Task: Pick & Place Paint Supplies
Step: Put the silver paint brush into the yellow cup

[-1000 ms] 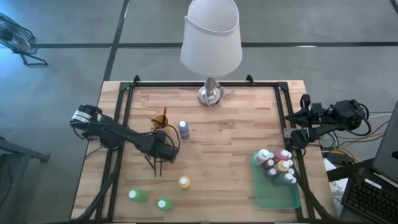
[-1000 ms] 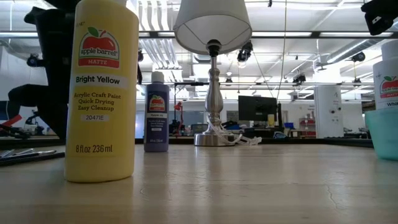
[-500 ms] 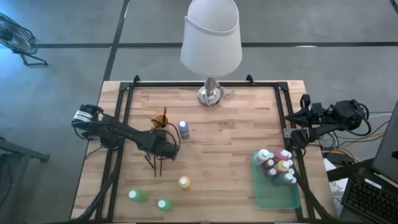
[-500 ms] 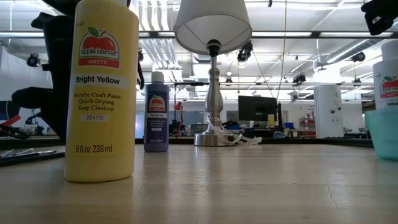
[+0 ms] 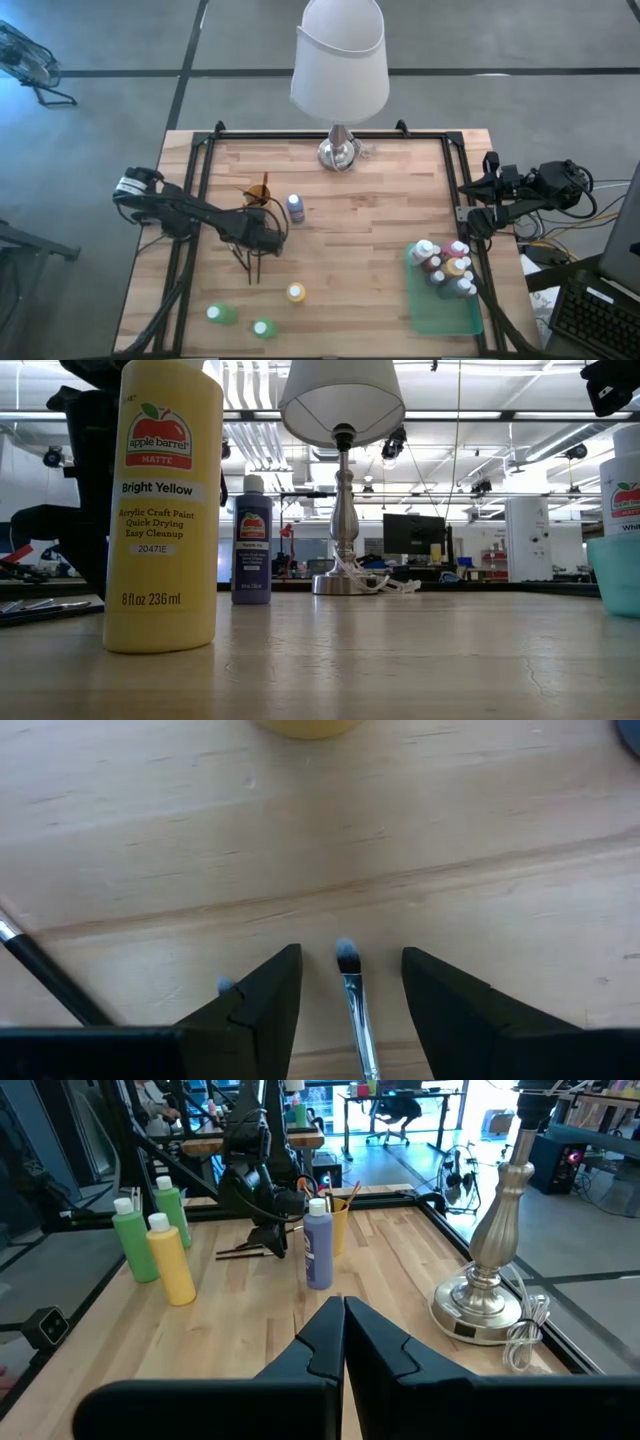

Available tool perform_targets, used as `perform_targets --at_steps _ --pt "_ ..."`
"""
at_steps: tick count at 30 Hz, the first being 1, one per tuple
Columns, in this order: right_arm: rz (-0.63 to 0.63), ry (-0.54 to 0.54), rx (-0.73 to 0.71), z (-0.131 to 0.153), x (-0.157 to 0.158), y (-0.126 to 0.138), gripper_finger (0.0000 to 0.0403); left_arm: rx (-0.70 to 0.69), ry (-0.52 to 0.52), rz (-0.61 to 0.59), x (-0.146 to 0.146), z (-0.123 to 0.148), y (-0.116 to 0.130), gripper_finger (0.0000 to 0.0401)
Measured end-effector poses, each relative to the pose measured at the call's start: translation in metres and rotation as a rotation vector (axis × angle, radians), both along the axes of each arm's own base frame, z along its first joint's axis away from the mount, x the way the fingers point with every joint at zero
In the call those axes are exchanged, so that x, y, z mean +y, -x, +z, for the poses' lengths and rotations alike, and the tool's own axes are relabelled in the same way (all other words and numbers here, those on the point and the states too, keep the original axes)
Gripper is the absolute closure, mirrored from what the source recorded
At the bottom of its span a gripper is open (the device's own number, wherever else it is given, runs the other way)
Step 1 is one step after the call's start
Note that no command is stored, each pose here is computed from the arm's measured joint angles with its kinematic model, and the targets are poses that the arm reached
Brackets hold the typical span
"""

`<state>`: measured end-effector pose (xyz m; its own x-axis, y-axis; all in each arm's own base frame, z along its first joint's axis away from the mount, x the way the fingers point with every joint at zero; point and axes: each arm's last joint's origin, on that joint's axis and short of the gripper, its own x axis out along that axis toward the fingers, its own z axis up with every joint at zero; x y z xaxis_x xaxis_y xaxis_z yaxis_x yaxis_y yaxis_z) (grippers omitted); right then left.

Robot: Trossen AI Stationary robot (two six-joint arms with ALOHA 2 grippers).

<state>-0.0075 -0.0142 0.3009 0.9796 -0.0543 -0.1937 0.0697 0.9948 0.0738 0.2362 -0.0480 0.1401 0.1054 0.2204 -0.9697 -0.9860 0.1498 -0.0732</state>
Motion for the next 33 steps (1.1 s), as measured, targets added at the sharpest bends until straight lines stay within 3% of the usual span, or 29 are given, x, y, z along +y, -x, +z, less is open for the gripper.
perform_targets --at_steps 11,33 --pt "0.000 0.000 0.000 0.0000 0.0000 0.0000 0.0394 0.003 -0.003 -0.009 0.0006 -0.0008 -0.0001 0.0228" --pt "-0.001 0.000 0.000 0.0000 0.0000 0.0000 0.0394 -0.005 -0.022 -0.027 0.0015 -0.0011 -0.0011 0.0340"
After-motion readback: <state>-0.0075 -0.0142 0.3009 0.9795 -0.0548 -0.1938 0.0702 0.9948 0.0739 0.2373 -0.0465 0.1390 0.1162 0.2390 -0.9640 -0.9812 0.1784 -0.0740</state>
